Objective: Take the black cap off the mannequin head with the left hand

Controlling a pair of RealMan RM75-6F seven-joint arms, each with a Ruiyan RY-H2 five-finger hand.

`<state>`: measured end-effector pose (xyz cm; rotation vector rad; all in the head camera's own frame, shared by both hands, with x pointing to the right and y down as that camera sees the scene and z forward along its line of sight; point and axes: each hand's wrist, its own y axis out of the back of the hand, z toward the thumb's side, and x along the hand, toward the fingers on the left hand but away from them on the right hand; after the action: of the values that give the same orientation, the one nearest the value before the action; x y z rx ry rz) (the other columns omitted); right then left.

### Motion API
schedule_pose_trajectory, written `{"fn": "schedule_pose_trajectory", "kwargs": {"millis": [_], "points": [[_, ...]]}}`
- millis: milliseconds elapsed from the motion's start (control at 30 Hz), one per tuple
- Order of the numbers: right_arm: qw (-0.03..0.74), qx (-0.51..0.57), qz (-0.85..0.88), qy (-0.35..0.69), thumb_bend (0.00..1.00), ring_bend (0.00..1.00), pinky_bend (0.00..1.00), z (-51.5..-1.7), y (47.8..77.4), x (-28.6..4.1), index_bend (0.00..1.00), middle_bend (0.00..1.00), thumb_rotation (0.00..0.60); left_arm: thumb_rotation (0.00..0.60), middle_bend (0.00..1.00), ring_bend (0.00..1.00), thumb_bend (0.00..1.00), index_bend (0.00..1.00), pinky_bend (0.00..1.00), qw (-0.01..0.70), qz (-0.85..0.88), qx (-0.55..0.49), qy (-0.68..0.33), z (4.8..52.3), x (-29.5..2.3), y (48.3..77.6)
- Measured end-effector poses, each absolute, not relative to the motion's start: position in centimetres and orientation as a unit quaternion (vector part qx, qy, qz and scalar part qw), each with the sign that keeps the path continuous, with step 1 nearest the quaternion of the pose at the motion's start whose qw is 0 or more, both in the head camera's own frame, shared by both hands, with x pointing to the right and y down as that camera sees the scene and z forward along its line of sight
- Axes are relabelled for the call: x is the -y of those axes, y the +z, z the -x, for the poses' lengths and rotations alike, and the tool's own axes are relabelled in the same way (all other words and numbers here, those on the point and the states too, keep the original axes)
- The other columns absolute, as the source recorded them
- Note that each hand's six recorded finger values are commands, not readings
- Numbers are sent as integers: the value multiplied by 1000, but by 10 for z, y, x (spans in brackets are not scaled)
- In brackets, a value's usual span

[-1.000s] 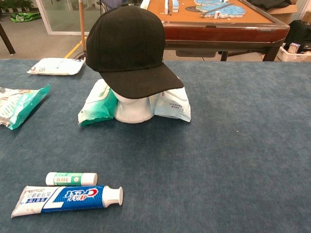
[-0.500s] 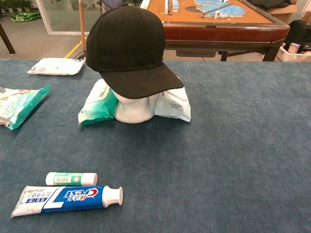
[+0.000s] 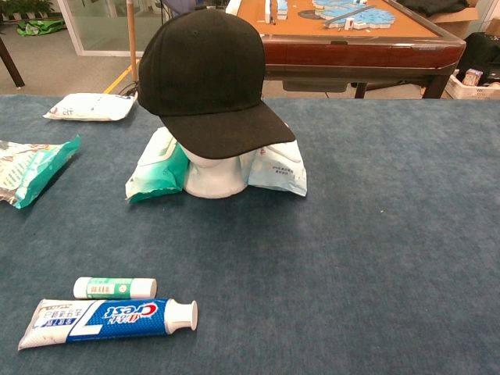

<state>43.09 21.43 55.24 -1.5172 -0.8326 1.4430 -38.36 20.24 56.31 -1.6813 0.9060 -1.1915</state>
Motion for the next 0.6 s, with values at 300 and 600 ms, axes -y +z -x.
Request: {"fn": "schedule_pose_trajectory", "kwargs": {"millis": [300,600], "points": [[432,347,600,577,0,191,379,-436,544,-212,290,297,600,600,885,591,0,673,594,432,727,-349,-404,327,-186,573],[427,375,572,591,0,192,379,-454,526,-207,290,302,600,600,938,634,0,717,620,444,750,-326,-366,282,-176,589]]}}
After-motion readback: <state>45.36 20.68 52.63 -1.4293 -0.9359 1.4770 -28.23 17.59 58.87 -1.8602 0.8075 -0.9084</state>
